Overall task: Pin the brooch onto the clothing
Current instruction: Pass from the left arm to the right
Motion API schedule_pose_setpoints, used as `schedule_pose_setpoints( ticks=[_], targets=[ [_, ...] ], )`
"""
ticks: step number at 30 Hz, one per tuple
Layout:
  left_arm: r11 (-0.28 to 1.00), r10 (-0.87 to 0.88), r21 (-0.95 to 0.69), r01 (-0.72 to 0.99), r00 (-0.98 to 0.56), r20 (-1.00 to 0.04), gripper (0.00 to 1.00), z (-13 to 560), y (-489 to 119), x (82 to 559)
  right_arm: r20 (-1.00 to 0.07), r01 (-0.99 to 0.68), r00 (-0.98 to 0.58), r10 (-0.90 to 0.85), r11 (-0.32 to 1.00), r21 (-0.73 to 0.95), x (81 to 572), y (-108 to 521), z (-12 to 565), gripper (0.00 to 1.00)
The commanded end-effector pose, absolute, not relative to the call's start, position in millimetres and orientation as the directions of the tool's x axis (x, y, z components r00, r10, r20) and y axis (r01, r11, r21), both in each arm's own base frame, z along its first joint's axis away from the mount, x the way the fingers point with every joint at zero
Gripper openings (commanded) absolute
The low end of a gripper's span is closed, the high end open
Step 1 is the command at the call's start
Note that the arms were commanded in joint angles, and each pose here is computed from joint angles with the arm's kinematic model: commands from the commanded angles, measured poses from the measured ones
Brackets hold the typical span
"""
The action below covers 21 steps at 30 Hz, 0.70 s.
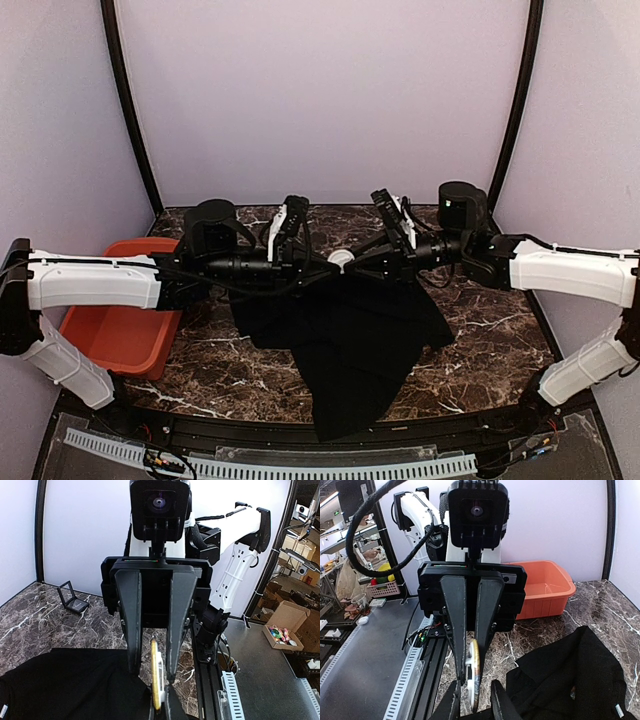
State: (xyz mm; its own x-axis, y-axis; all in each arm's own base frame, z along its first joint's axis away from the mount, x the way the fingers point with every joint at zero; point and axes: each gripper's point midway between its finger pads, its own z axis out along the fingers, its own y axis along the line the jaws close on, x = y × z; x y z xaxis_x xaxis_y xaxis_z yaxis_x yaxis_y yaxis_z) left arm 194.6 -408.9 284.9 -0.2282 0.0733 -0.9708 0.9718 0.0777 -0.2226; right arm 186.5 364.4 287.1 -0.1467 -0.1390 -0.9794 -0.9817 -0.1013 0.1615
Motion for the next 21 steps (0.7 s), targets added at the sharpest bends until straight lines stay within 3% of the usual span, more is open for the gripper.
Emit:
schedule_pose_setpoints(
  ticks=[1,21],
  targets=[
    [0.076,0.034,-0.189,0.979,-0.192,-0.981,0.01,300.3,-401.4,191.7,-0.984,-0.985,-0.117,-0.131,-0.114,0.132,184.3,367.2,293.1,0.20],
    [0.061,0.039,-0.192,0.980,-0.195,-0.980,0.01,299.3,-402.1,189.0,-0.987,-0.987,-0.102,-0.122,-0.115,0.116,183.7,366.4,294.7,0.17]
  ],
)
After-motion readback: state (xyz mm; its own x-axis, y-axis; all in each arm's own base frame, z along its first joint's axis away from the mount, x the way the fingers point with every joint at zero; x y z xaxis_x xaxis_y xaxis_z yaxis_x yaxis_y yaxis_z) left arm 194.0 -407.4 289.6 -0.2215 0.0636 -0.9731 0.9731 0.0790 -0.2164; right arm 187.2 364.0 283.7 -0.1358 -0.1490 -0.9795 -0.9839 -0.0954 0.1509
